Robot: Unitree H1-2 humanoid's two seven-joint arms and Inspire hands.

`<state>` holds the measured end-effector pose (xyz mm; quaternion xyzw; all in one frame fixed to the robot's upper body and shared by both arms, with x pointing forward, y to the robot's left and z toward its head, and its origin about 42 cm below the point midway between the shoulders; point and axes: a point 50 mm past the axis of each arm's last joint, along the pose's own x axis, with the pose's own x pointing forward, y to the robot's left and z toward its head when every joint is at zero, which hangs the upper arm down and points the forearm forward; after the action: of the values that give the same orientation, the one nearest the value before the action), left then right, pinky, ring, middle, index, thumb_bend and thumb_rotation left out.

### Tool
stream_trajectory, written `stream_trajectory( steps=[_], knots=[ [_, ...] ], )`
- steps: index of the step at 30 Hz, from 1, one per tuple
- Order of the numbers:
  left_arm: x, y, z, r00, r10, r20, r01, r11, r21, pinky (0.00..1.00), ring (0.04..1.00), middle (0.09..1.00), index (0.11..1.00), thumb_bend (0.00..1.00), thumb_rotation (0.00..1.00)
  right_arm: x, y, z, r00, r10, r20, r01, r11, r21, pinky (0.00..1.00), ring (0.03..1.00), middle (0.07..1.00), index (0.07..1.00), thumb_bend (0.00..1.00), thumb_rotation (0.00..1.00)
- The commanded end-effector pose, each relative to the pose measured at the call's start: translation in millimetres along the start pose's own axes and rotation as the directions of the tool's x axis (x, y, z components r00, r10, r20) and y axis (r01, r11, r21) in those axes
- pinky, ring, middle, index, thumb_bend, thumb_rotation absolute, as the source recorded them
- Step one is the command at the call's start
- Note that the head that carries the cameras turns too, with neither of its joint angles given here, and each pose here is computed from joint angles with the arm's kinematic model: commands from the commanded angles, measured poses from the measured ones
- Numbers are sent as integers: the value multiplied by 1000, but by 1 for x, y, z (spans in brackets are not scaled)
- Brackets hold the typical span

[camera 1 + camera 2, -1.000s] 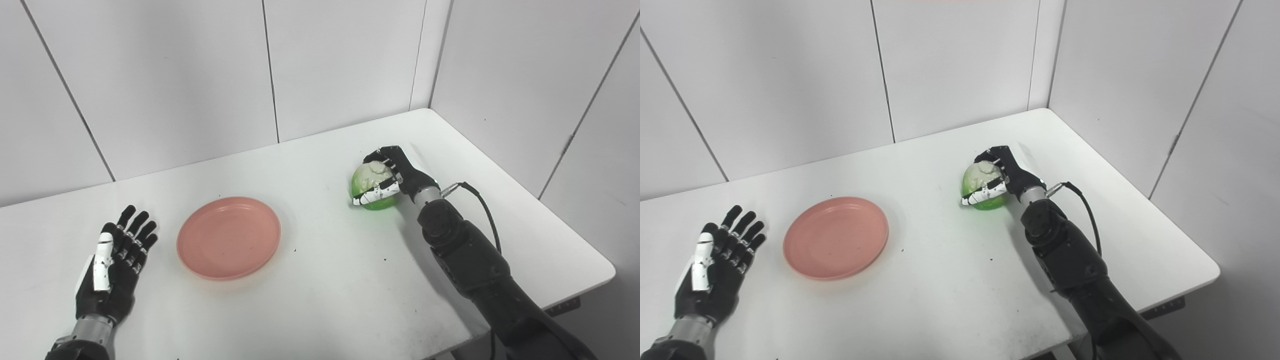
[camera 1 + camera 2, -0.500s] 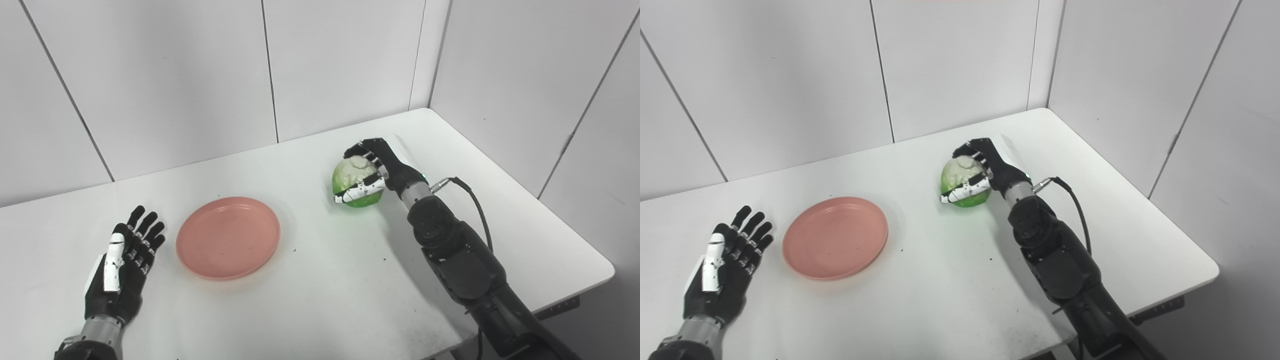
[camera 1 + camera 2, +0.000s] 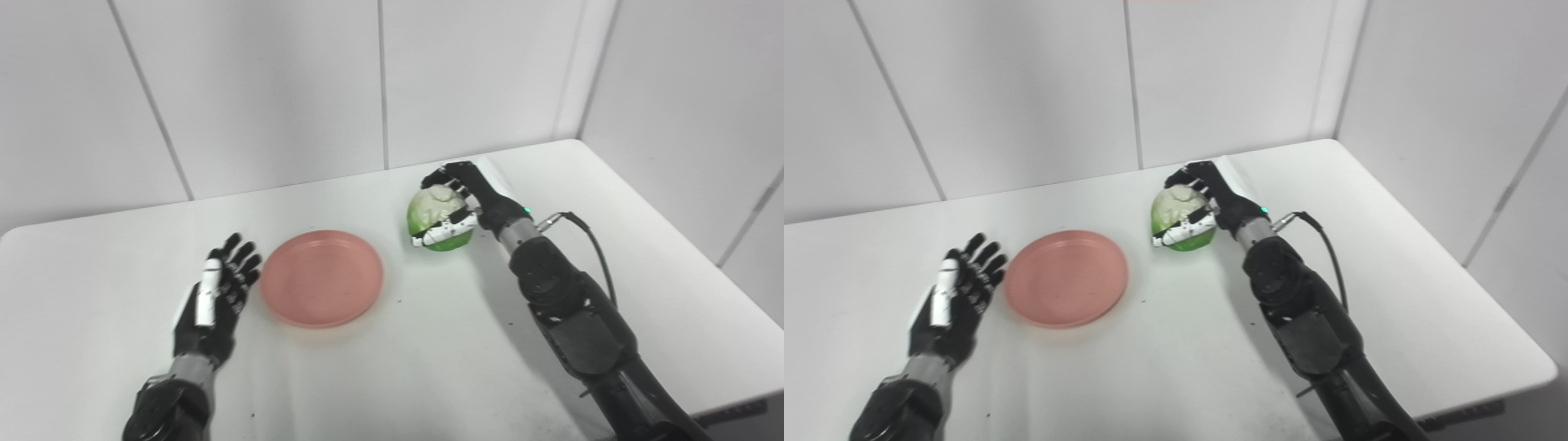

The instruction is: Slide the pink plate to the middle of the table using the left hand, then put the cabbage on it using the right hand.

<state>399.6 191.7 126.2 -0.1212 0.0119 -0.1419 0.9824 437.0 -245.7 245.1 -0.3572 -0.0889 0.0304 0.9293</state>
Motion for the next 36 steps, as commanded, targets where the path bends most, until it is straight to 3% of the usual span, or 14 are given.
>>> stream_trajectory(
  steps=[1,14,26,36],
  knots=[
    [5,-12,6,1000,-12,5,12,1000,11,964,933,940,940,457,1000,19,-3,35,989,-17,145,18,1000,-1,402,412,487,517,518,0],
    [12,-37,5,1000,4,10,-4,1000,9,954,933,935,938,454,1000,42,56,66,972,87,219,-98,994,38,378,385,492,538,513,0],
    [14,-46,6,1000,17,8,-17,1000,18,911,912,922,928,469,1000,54,86,78,950,145,278,-162,986,37,415,402,485,526,516,0],
    [14,-48,7,1000,15,9,-15,1000,25,903,914,922,929,471,1000,52,107,70,952,171,254,-189,981,49,410,401,493,526,515,0]
  ],
)
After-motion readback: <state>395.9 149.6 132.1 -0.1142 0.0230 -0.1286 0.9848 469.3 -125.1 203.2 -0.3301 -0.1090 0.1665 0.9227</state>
